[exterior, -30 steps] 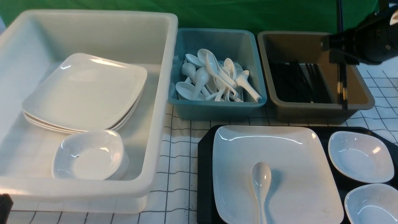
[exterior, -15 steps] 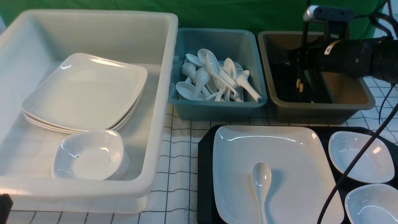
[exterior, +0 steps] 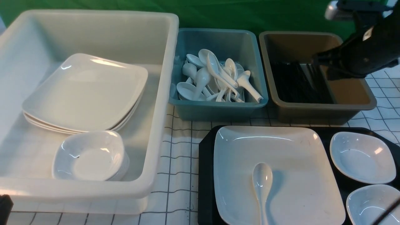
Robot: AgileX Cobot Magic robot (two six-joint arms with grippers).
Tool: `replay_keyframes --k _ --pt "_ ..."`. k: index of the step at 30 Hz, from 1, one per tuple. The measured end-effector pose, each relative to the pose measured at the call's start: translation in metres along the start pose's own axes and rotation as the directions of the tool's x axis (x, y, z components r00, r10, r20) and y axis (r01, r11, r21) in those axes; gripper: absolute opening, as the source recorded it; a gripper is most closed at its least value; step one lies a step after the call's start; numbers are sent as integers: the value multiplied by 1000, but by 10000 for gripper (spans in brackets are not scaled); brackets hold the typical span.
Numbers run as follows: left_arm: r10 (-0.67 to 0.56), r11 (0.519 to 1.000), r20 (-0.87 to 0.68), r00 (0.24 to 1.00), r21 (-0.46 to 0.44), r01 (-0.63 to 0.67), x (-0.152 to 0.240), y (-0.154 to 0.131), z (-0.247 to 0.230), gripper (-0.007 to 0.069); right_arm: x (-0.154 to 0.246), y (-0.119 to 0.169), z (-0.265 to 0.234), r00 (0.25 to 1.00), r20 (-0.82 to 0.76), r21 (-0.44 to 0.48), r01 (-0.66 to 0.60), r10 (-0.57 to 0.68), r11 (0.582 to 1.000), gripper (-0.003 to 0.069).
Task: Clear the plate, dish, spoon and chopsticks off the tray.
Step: Use the left arm to grab a soup spoon from the plate
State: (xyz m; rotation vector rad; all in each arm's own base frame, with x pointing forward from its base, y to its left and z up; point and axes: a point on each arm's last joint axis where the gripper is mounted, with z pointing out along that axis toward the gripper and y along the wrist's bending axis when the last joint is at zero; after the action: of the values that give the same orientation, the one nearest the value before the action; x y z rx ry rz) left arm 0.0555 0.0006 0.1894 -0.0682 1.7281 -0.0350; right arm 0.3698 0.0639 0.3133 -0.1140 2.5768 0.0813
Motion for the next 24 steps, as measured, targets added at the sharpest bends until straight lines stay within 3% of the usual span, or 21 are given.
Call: replay_keyframes --k 7,12,18,19,21,24 --pt "0 1000 0 1000 0 0 0 0 0 22 40 0 -113 993 -110 -16 26 -27 1000 30" --pt "0 1000 0 1000 0 0 0 0 0 22 75 13 -159 997 -59 -125 32 -40 992 30" --pt "7 1000 0 1000 -2 -7 0 0 0 22 141 61 -139 969 -183 -373 86 -164 924 59" --pt "7 1000 0 1000 -2 -7 0 0 0 22 144 63 -137 967 -189 -381 88 -171 920 59" --pt "8 1000 0 1000 -2 -8 0 0 0 22 168 87 -115 930 -267 -438 114 -251 892 130" --pt "8 1000 0 1000 -2 -8 0 0 0 22 186 118 -88 883 -336 -454 153 -327 878 249"
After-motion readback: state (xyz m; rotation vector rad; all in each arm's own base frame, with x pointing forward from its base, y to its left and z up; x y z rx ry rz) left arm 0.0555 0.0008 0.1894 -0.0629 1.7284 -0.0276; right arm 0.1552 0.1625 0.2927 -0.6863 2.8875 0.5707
